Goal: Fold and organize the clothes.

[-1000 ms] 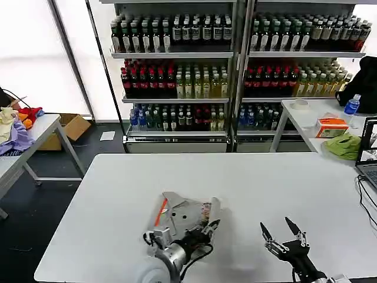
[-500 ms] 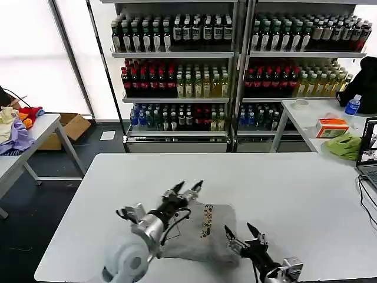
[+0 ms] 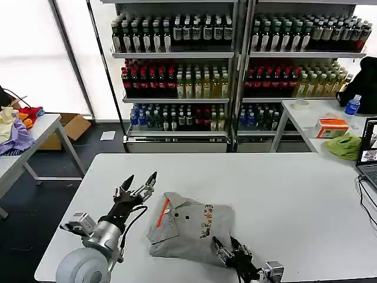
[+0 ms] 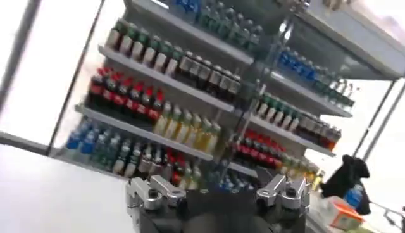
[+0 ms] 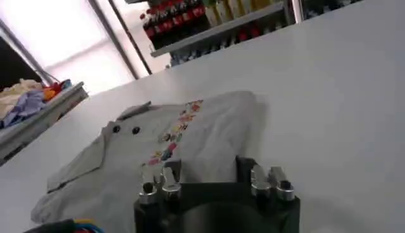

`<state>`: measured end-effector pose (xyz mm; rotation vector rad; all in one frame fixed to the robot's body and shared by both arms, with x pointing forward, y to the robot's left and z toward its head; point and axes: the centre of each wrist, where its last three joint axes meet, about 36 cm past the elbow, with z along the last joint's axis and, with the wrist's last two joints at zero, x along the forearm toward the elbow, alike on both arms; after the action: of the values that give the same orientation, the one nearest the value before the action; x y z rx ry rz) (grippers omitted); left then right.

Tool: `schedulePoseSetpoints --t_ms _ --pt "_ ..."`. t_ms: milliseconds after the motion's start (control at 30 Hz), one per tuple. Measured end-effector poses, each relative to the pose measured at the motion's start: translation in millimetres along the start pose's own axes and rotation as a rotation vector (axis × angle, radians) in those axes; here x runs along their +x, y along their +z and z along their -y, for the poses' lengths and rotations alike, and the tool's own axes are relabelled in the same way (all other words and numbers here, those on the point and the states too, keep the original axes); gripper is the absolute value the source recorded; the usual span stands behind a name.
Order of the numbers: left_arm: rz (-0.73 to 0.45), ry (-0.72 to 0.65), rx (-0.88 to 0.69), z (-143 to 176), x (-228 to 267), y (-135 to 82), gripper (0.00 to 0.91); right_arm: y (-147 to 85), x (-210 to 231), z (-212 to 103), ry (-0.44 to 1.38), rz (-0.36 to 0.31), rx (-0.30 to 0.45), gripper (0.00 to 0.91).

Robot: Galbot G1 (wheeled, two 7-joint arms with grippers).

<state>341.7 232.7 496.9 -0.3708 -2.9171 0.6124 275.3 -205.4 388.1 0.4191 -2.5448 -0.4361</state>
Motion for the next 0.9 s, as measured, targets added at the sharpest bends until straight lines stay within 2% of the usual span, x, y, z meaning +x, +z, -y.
schedulePoseSetpoints --t_ms 167,667,700,733,900 --pt "0.016 -0.030 -0.009 -8 8 -5 0.907 -9 -7 9 0.003 -0.006 0.007 0.000" --pt "0.035 -0.087 0.004 -20 26 -15 0.907 -53 -14 54 0.027 -0.002 0.128 0.000" --pt "0.037 -0.090 0.004 -21 26 -16 0.907 -55 -13 57 0.032 -0.001 0.134 0.101" --pt "0.039 -0.092 0.005 -22 27 -16 0.907 -58 -12 60 0.037 0.000 0.139 0.907" --pt "0.045 -0.094 0.003 -23 30 -19 0.907 -70 -3 70 0.046 0.021 0.155 0.907"
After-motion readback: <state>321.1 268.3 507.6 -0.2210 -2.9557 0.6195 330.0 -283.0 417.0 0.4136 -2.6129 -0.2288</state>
